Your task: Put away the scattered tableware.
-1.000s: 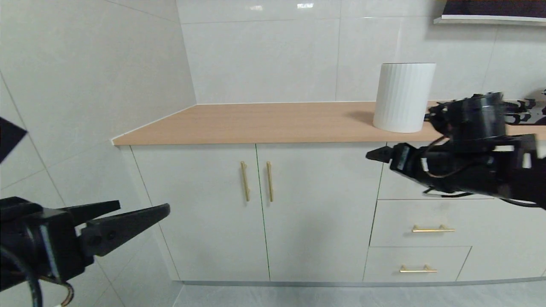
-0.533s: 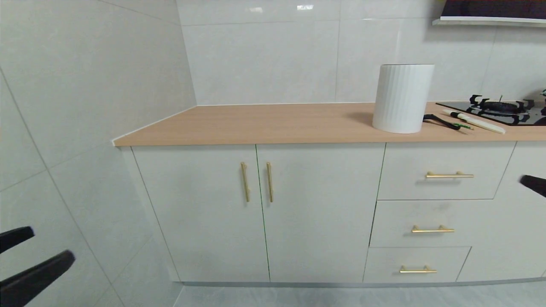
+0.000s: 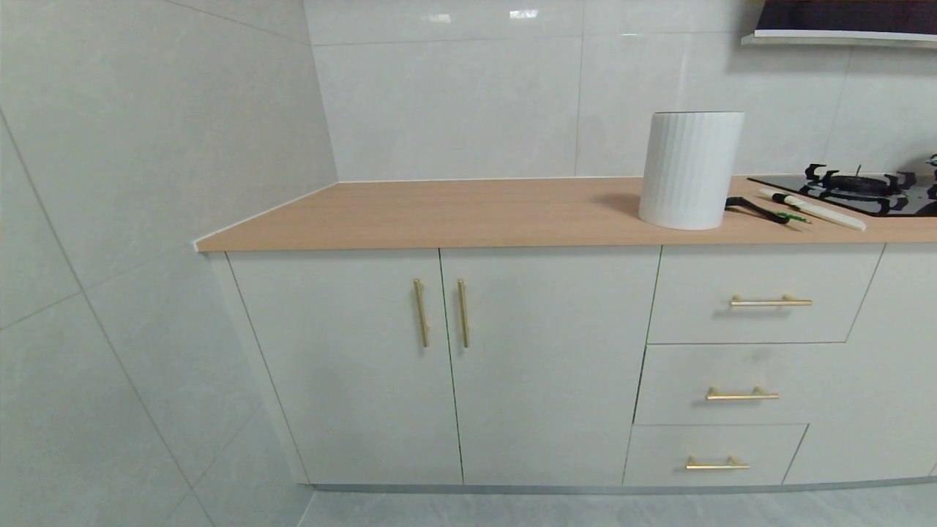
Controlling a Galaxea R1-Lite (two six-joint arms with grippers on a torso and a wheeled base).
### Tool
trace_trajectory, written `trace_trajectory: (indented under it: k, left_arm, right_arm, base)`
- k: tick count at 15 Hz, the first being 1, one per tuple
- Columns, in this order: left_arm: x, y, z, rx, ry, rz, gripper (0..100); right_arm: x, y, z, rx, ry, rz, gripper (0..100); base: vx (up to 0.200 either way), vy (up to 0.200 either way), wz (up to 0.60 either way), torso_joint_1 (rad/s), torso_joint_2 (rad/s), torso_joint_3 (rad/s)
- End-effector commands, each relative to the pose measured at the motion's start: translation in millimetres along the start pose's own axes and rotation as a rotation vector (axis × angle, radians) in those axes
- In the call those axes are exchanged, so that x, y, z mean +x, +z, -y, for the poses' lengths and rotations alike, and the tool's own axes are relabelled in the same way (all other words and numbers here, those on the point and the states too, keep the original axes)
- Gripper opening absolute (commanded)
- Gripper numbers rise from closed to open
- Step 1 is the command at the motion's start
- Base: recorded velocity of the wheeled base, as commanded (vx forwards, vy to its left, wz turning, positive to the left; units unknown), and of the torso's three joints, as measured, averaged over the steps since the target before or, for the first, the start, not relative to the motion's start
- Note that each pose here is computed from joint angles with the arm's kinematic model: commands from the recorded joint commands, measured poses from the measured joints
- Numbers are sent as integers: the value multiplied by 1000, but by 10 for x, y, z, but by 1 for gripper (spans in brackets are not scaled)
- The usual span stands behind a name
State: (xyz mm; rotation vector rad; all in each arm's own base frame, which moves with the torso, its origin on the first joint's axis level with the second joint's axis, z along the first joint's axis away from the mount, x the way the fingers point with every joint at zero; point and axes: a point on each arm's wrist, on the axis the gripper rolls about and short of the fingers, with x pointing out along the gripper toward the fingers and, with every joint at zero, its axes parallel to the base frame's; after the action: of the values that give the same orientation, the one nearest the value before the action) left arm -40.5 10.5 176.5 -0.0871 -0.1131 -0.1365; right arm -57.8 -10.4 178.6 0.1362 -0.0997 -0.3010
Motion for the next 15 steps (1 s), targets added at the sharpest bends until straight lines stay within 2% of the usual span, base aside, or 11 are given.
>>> trace_trajectory:
  k: [1,3,4,6,8,10,11,12,13,14,15]
  left_arm:
    - [-90,-124,12,26,76,40,100]
    - [-35,-305,22,45,246,35,100]
    - [-98,-464,43,78,275,65,100]
    - [1,-739,0,147,297,-17,100]
    - [67,-943,-28,191,291,-39,100]
    - [65,-980,-30,179,287,-74,100]
    - [66,-981,-28,179,277,-74,100]
    - [70,-984,-8,155,188,-74,100]
    - [69,-1026,6,103,112,-112,100]
    - [69,-1026,6,103,112,-112,100]
    - [69,-1031,7,99,104,-117,100]
  right_arm:
    - [-205,-141,50,12,-55,81,100]
    - [-139,-262,54,11,-89,42,100]
    - [-84,-370,50,-5,-94,5,100]
    - [-1,-530,44,-21,-96,-35,100]
    - [151,-828,15,-84,-11,-65,100]
    - [236,-988,-6,-148,56,-12,100]
    - [234,-1010,-9,-158,86,-37,100]
    - [233,-1015,-26,-158,159,-41,100]
    - [232,-1015,-34,-160,201,-41,100]
    - [232,-1015,-34,-160,201,-41,100]
    - [224,-1075,-44,-166,284,-116,100]
  base:
    - [0,0,0,0,0,0]
    - [0,0,0,0,0,0]
    - [0,0,0,0,0,0]
    - [0,0,0,0,0,0]
    - [0,0,0,0,0,0]
    - [0,0,0,0,0,0]
    - [0,0,0,0,0,0]
    - [0,0,0,0,0,0]
    - [0,0,0,0,0,0]
    - [0,0,0,0,0,0]
    - [0,0,0,0,0,0]
